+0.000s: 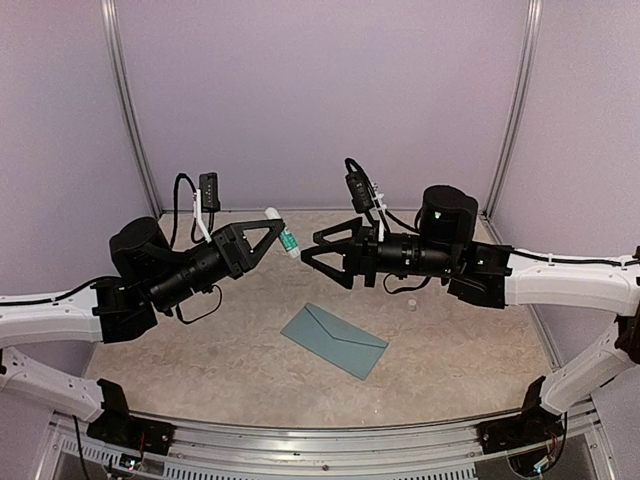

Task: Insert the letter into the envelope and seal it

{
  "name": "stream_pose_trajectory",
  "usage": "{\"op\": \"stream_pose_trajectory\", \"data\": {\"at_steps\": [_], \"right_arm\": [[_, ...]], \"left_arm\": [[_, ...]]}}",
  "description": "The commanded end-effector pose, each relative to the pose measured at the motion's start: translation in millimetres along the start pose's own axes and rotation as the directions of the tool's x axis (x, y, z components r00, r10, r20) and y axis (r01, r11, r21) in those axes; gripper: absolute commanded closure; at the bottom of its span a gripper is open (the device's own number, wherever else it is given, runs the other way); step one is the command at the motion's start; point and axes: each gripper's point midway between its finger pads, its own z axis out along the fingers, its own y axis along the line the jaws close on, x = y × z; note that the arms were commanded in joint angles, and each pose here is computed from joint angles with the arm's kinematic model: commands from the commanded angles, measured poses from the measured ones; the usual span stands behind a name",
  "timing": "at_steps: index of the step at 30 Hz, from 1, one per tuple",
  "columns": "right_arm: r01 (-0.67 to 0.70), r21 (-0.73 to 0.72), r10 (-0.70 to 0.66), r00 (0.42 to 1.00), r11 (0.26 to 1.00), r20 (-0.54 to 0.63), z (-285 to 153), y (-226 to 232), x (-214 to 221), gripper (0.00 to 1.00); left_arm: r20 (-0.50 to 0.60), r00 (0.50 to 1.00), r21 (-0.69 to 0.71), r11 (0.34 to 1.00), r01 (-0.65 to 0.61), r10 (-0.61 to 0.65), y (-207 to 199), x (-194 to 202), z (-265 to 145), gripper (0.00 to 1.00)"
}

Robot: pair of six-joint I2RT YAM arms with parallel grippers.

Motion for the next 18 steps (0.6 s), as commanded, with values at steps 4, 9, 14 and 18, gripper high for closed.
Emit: {"op": "stream_pose_trajectory", "data": {"at_steps": [4,9,14,18], "right_arm": [[-0.063,-0.382,0.074,0.997,0.922,0.016,-13.4,55.4,-1.2,0.31],[-0.071,-0.416,0.080,0.997,0.907,0.005,-9.2,59.5,-0.7,0.44],[-0.081,-0.430,0.086,0.996,0.899,-0.007,-4.5,60.6,1.5,0.56],[-0.083,-0.431,0.089,0.996,0.898,-0.007,-3.5,60.3,0.8,0.66]], "left_arm": [[-0.040,0.998,0.364,0.931,-0.036,0.055,-60.1,1.4,-20.0,1.00],[-0.048,0.997,0.410,0.911,-0.040,0.066,-69.5,3.0,-21.2,1.00],[-0.052,0.996,0.415,0.909,-0.040,0.067,-70.5,4.4,-20.5,1.00],[-0.057,0.996,0.416,0.909,-0.041,0.071,-70.2,6.1,-20.1,1.00]]}}
